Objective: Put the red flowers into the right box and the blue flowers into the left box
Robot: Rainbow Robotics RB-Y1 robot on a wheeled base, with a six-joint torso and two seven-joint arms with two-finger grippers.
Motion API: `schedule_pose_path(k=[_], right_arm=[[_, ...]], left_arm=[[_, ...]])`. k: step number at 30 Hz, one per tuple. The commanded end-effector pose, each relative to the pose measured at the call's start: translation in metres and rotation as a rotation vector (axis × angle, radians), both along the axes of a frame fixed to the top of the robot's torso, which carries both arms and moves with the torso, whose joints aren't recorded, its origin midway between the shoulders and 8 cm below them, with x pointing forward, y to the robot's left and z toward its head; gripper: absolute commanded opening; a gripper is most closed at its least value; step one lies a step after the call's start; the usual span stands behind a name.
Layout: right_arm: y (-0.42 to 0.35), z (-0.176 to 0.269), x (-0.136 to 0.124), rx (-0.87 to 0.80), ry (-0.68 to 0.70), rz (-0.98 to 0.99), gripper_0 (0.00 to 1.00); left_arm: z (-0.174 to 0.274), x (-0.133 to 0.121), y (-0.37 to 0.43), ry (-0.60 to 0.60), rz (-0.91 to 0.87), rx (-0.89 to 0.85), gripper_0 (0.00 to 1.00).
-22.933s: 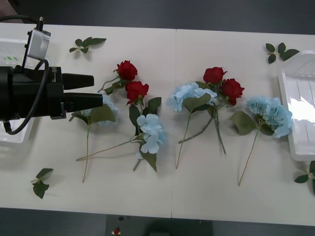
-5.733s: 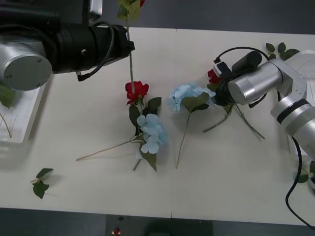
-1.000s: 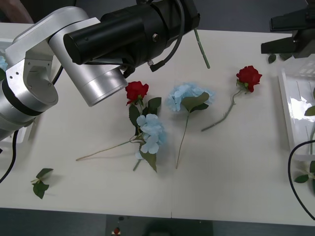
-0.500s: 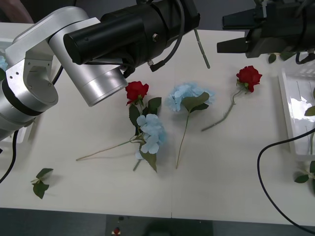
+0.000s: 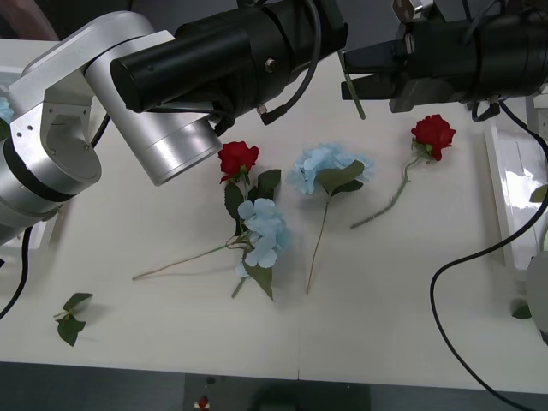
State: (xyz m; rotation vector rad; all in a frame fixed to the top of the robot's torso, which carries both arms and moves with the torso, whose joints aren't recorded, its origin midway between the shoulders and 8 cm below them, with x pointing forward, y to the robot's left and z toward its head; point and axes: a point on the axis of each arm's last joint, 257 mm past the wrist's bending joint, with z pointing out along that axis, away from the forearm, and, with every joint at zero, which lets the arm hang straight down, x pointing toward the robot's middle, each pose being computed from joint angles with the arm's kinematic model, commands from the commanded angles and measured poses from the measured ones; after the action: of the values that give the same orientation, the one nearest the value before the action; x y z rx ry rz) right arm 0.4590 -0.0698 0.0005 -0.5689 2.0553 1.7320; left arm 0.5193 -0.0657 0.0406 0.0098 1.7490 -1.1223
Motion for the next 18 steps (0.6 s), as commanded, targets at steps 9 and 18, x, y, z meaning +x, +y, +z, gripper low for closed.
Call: schedule_pose_path(k=[9, 18], right_arm=[[0.0162, 0.0141, -0.0046, 0.007, 0.006, 0.024, 0.0], [0.0158, 0.0177, -0.0064, 0.02, 0.011, 0.03, 0.0]], left_arm=[[0.0308, -0.0084, -0.0029, -0.049, -0.017, -0.023, 0.0], [0.0308, -0.0084, -0.0029, -0.049, -0.017, -0.023, 0.2]])
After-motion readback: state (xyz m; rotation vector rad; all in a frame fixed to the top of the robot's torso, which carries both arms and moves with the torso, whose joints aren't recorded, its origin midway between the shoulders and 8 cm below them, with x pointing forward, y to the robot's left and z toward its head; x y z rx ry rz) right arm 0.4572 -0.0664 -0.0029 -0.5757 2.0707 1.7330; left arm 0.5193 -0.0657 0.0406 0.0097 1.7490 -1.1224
